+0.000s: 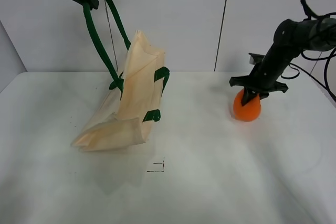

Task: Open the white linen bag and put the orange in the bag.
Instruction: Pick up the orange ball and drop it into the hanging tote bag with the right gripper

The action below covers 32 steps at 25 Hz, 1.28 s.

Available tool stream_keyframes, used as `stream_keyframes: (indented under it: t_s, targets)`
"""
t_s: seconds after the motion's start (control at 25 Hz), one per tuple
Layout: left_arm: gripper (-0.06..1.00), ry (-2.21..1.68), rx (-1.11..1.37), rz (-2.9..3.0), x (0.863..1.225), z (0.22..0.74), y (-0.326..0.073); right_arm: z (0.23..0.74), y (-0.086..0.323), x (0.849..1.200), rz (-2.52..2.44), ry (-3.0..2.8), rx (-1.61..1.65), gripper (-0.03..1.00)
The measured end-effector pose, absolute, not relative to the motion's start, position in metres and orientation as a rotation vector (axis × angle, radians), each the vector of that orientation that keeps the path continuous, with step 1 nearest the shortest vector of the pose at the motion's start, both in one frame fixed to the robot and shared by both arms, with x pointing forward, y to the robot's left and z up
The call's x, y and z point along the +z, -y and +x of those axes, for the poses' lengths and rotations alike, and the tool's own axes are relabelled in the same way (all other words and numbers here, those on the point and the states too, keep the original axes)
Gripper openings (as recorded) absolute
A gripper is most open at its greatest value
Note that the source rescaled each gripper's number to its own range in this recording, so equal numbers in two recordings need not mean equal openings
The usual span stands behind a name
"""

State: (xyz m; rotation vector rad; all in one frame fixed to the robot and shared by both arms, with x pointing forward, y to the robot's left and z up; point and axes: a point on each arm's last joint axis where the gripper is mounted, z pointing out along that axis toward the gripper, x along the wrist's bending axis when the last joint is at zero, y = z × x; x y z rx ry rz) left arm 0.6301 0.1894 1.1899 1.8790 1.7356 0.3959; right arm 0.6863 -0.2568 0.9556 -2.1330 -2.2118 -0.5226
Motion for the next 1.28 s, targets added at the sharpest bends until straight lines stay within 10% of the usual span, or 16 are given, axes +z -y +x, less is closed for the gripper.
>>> stream_keyframes:
  t_s: [0.44, 0.8, 1.16, 1.28]
  targets:
    - [0.01, -1.716, 0.406, 1.900, 1.190, 0.630, -0.189, 0.681, 0.143, 1.089, -1.804, 2.246, -1.173, 0.01]
    - [0.01, -1.715, 0.405, 1.901, 1.190, 0.630, -0.189, 0.666, 0.030, 1.034, -1.635, 2.261, -1.198, 0.01]
    - [0.00, -1.715, 0.405, 1.901, 1.190, 0.630, -0.189, 0.669, -0.001, 0.974, -1.639, 2.206, -1.115, 0.01]
    - [0.00, -1.715, 0.405, 1.901, 1.190, 0.630, -0.189, 0.668, -0.001, 0.973, -1.637, 2.205, -1.107, 0.33]
